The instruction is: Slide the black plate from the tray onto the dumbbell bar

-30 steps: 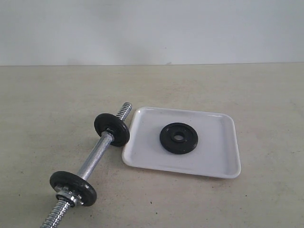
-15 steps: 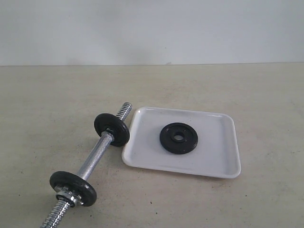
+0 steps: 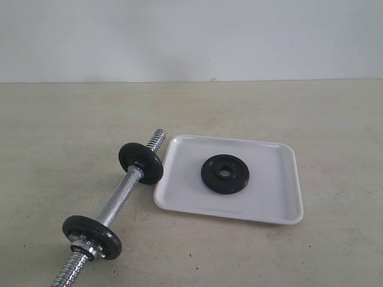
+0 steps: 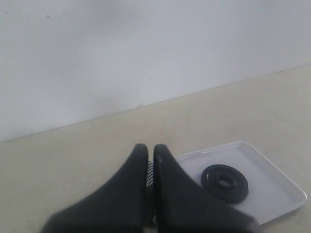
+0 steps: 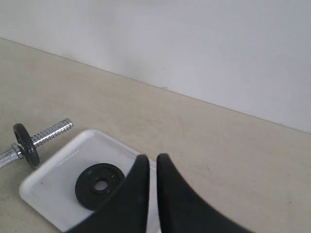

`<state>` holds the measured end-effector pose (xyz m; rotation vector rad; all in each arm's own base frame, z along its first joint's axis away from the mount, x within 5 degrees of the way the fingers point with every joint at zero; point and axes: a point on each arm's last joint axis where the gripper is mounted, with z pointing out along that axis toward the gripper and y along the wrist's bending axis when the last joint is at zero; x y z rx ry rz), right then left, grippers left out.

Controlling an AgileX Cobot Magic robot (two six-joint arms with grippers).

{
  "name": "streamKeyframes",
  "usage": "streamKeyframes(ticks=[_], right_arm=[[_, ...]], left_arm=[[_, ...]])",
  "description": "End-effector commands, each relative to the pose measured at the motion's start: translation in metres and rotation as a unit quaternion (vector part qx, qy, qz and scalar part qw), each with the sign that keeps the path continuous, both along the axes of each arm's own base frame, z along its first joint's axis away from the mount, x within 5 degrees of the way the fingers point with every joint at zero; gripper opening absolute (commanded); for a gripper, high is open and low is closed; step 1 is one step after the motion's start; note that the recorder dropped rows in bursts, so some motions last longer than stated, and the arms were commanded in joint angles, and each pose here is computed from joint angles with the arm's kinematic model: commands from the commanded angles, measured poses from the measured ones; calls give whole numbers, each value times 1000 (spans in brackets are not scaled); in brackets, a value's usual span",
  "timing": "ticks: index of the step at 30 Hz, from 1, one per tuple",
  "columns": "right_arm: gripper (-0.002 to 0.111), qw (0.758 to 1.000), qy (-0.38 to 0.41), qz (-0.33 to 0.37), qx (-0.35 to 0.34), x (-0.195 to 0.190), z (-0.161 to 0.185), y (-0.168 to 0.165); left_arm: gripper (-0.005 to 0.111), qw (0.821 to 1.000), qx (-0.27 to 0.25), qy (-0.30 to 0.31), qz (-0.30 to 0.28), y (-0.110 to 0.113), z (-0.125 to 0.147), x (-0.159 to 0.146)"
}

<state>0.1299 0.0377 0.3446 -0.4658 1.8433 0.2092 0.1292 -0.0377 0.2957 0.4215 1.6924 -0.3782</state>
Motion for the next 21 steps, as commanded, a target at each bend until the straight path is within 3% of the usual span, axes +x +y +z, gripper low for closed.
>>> streamKeyframes(ticks=[1, 16, 18, 21], right_arm=[[4, 1000, 1, -6, 10, 1, -1, 0], [4, 1000, 1, -6, 10, 1, -1, 0], [4, 1000, 1, -6, 10, 1, -1, 0], [4, 1000, 1, -6, 10, 1, -1, 0]], left_arm=[[4, 1000, -13, -5, 6, 0, 4, -1], [4, 998, -32, 7, 49, 7, 3, 2], [4, 998, -33, -3, 60, 9, 5, 3], [4, 994, -75, -40, 71, 10, 5, 4]])
